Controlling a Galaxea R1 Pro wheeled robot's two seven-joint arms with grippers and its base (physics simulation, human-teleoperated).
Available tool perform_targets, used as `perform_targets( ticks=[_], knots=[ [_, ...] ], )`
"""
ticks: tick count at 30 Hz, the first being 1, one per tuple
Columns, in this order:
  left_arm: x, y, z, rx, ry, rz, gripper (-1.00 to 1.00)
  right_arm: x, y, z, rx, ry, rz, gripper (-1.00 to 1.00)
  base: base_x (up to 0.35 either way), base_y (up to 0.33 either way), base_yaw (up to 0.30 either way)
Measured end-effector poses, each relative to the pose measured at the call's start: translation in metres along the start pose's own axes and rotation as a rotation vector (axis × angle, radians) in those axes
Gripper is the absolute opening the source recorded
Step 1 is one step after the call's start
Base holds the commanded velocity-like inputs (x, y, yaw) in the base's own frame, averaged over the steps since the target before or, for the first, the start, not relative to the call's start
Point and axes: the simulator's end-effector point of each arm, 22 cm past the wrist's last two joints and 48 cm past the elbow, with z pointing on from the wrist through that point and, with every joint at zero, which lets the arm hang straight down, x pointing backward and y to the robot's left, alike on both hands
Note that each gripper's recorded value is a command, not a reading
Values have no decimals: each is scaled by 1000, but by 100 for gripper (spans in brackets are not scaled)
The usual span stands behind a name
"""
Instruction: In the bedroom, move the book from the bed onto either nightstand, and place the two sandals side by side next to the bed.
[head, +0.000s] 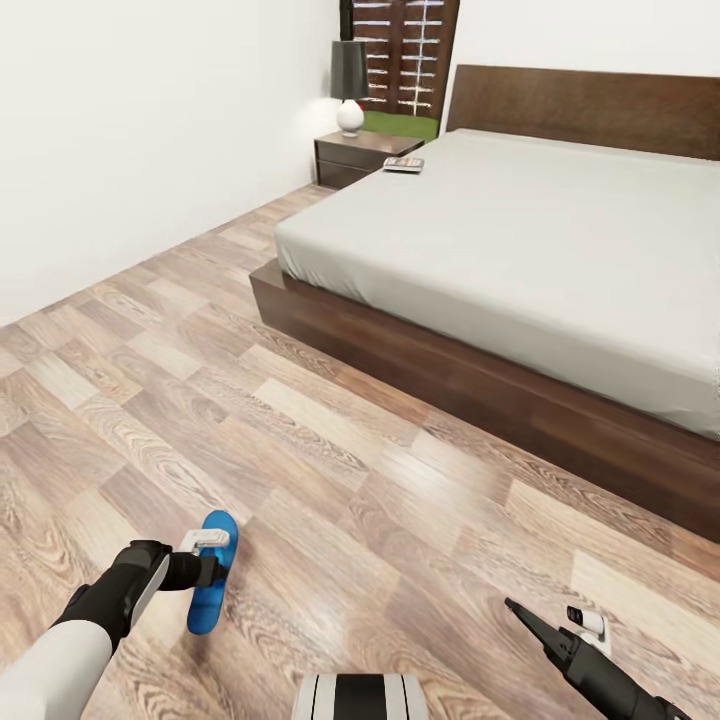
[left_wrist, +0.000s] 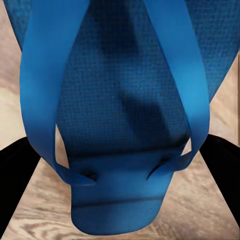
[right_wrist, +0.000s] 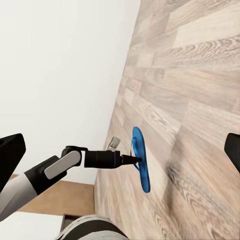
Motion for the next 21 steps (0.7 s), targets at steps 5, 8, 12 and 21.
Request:
perform_targets(
  ticks=[5, 8, 12, 21],
  knots=[
    [-7, -1, -9, 0, -19, 2, -100, -4, 7, 1, -13, -5, -15, 100, 0, 0, 0],
    [-12, -2, -14, -1, -30, 4, -100, -7, 12, 2, -20, -8, -25, 100, 0, 0, 0],
    [-18, -3, -21, 0, -45, 5, -100, -10, 18, 2, -31, -13, -37, 100, 0, 0, 0],
    [-31, -5, -38, 1, -81, 8, -100, -17, 31, 4, -54, -23, -64, 100, 0, 0, 0]
  ],
)
